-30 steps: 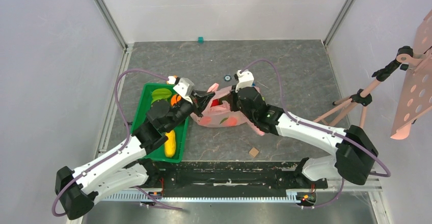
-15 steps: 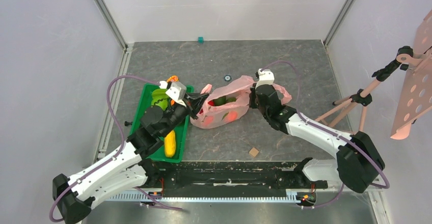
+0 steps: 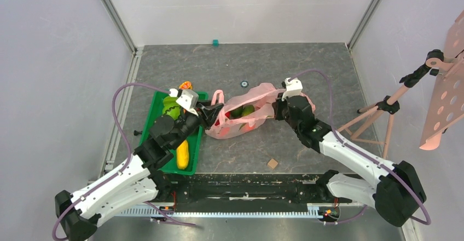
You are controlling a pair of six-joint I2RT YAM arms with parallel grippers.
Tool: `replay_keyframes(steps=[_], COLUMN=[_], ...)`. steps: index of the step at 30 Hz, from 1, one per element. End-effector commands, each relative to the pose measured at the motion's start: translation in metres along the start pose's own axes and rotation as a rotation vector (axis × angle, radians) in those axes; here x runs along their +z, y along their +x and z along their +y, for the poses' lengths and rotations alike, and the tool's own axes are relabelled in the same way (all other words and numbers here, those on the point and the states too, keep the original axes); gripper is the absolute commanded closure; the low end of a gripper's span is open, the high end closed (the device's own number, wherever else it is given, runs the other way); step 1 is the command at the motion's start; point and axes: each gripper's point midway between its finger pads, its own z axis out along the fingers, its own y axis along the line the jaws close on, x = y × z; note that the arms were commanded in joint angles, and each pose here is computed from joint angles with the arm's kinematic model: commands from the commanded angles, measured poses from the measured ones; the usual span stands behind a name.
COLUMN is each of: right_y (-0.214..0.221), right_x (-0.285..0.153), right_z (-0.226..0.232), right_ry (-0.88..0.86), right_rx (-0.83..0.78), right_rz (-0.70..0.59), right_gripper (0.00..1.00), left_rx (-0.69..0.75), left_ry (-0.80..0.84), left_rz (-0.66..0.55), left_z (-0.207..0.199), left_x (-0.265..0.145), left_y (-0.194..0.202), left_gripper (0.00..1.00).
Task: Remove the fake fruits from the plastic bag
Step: Adjust the plastic bag at the center of the board.
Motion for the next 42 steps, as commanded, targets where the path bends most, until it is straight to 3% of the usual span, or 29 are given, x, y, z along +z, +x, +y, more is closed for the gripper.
replay_keyframes(steps=[1, 6, 10, 14, 16, 18, 22, 28, 32, 42], right_y=[-0.028, -0.036, -0.038, -0.039, -0.039, -0.041, -0.043, -0.047, -0.052, -0.060], right_x=[-0.012, -0.013, -0.007, -0.003, -0.002, -0.002, -0.003, -0.004, -0.009, -0.015], right_z=[0.045, 0.070, 0.076, 0.084, 0.086, 0.087, 0.089, 0.088, 0.087, 0.077], right_ry=[-0.267, -0.391, -0.404, -0.437, -0.443, -0.448, -0.452, -0.435, -0.434, -0.393], right_rx=[-0.042, -0.045, -0.030, -0.013, 0.000, 0.008, 0.026, 0.062, 0.097, 0.176], right_rz=[-0.099, -0.100, -0.101, -0.097, -0.099, -0.103, -0.103, -0.093, -0.097, -0.103], right_gripper=[1.00, 1.00, 1.00, 1.00, 1.00, 1.00, 1.00, 1.00, 1.00, 1.00], left_rx=[0.008, 0.027, 0.061, 0.089, 0.097, 0.106, 0.104, 0.033, 0.024, -0.062], left_ry=[0.077, 0.082, 0.089, 0.105, 0.115, 0.116, 0.144, 0.175, 0.108, -0.029], left_rz=[-0.006, 0.031, 0.040, 0.029, 0.013, 0.008, 0.035, 0.104, 0.098, 0.304], left_z=[-0.016, -0.020, -0.024, -0.030, -0.035, -0.037, -0.047, -0.072, -0.088, -0.097], left_x=[0.004, 0.010, 0.011, 0.009, 0.011, 0.014, 0.030, 0.056, 0.071, 0.096], left_y=[-0.017, -0.031, -0.053, -0.084, -0.103, -0.119, -0.132, -0.127, -0.114, -0.037], left_gripper=[0.53, 0.26, 0.15, 0.14, 0.18, 0.32, 0.97, 0.98, 0.98, 0.98])
